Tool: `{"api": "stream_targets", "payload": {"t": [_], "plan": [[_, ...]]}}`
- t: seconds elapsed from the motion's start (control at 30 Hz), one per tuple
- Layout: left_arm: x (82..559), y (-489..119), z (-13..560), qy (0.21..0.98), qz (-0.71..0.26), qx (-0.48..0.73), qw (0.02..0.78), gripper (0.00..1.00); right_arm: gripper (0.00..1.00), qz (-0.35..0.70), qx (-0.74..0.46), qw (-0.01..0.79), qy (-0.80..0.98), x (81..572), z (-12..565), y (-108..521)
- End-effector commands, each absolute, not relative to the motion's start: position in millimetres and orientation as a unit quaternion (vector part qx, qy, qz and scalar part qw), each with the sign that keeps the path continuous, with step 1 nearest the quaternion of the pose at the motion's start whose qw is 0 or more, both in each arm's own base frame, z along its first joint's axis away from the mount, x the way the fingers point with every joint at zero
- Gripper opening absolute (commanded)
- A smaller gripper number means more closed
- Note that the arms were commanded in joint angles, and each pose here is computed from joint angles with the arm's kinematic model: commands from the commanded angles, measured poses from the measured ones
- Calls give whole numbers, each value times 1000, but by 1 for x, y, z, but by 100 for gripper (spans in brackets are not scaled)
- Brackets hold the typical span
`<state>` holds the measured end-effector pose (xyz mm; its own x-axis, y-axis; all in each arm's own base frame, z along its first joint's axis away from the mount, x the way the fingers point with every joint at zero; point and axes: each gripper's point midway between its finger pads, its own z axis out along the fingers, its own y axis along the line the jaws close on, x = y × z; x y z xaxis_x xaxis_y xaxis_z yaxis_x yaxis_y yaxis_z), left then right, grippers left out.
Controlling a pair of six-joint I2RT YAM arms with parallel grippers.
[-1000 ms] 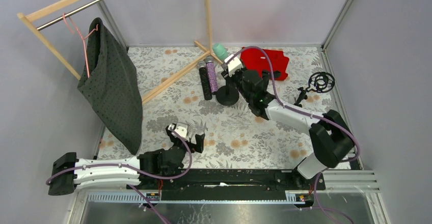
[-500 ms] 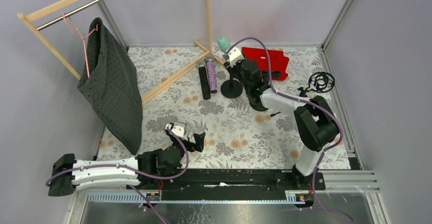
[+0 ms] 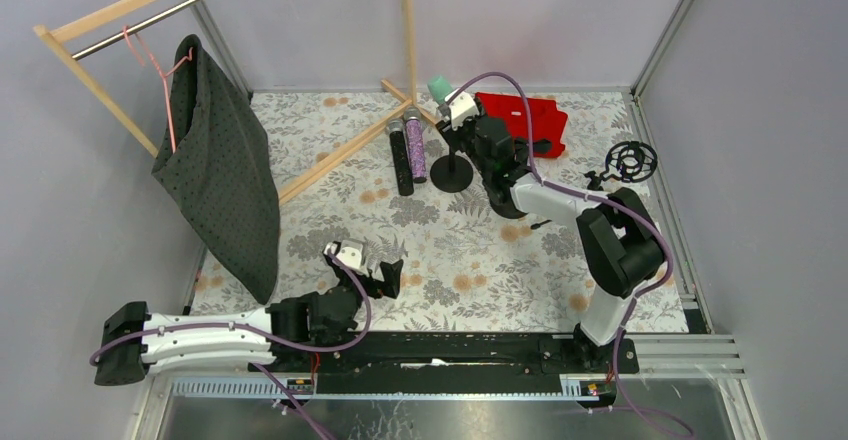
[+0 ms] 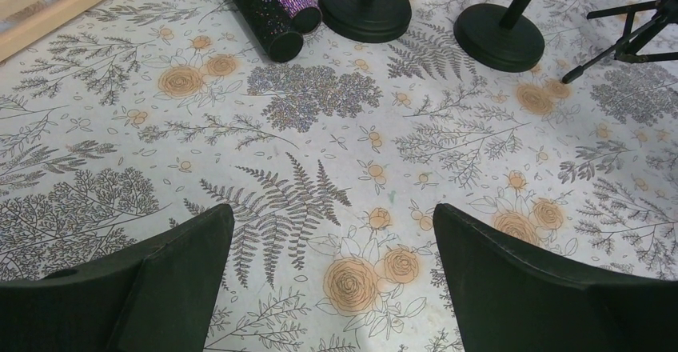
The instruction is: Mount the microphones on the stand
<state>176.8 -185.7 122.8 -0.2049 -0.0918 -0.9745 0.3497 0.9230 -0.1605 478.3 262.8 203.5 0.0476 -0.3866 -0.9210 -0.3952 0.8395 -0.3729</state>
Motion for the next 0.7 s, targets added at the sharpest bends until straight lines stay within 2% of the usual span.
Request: {"api": "stream_targets", "payload": {"t": [0.0,0.43,0.67], "plan": [[178,-185,133,746,-191,67,634,99,63,21,-254,727,638,475,267,263],[180,-180,135,750,-183,47,634,99,67,54,-267,718,641,432,314,249],[173,-197,146,748,-249,27,614,99,69,82,-206,695,684,383,342,211]]}}
